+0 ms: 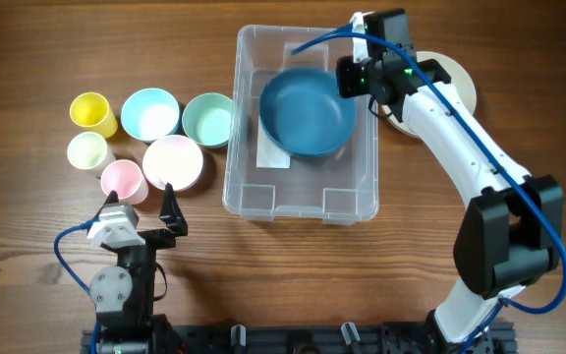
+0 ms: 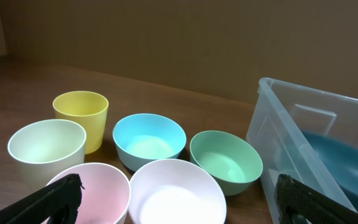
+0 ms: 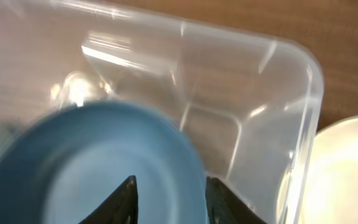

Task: Pack container
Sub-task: 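Move the right gripper to the cream bowl rim and grasp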

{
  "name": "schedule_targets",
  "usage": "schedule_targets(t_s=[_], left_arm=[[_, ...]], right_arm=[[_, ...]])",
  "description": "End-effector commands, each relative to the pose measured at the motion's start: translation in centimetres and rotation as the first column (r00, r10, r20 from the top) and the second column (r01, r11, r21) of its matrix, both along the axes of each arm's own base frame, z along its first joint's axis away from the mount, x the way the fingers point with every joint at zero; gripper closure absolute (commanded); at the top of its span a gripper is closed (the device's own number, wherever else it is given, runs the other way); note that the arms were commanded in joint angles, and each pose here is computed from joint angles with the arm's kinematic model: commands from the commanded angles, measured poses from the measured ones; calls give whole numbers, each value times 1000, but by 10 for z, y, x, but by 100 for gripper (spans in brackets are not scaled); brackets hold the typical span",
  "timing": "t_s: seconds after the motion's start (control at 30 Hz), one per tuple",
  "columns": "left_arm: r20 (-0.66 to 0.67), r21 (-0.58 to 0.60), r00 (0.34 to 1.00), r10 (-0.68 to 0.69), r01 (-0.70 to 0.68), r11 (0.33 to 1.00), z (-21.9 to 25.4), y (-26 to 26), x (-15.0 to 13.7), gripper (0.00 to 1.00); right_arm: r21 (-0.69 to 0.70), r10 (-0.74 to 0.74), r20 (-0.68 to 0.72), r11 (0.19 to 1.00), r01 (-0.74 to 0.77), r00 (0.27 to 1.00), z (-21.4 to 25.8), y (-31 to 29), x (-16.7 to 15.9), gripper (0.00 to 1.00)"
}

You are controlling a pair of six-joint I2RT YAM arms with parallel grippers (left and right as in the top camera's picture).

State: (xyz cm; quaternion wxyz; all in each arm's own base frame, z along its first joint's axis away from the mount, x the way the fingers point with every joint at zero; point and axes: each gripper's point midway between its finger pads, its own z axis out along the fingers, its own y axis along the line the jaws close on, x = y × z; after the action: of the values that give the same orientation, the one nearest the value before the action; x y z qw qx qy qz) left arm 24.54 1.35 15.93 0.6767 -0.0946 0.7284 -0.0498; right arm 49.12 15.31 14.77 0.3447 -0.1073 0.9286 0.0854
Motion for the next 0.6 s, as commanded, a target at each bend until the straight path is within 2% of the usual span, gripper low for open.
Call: schedule_targets(t_s=[0.0,0.13,0.27,0.4,0.47,0.57], left_arm=[[0,19,1000,-16,16,1000,-2,-3,0,0],[0,19,1000,-16,16,1000,-2,-3,0,0],[0,19,1000,-16,16,1000,-2,-3,0,0],[0,19,1000,-16,16,1000,-2,-3,0,0],[0,19,1000,-16,16,1000,-2,-3,0,0],[0,19,1000,-16,16,1000,-2,-3,0,0]], right_arm=[[16,-60,165,998,58,984,69,-16,9,62],[-61,-234,241,965,256,942,105,-81,4,60],[-121,-388,221,899,420,895,113,-156,-14,57],[-152,-533,105,826,543,840,89,-225,-39,41],[-140,-562,33,817,560,827,73,-248,-47,30],[-82,-570,-68,821,564,819,47,-267,-51,22]])
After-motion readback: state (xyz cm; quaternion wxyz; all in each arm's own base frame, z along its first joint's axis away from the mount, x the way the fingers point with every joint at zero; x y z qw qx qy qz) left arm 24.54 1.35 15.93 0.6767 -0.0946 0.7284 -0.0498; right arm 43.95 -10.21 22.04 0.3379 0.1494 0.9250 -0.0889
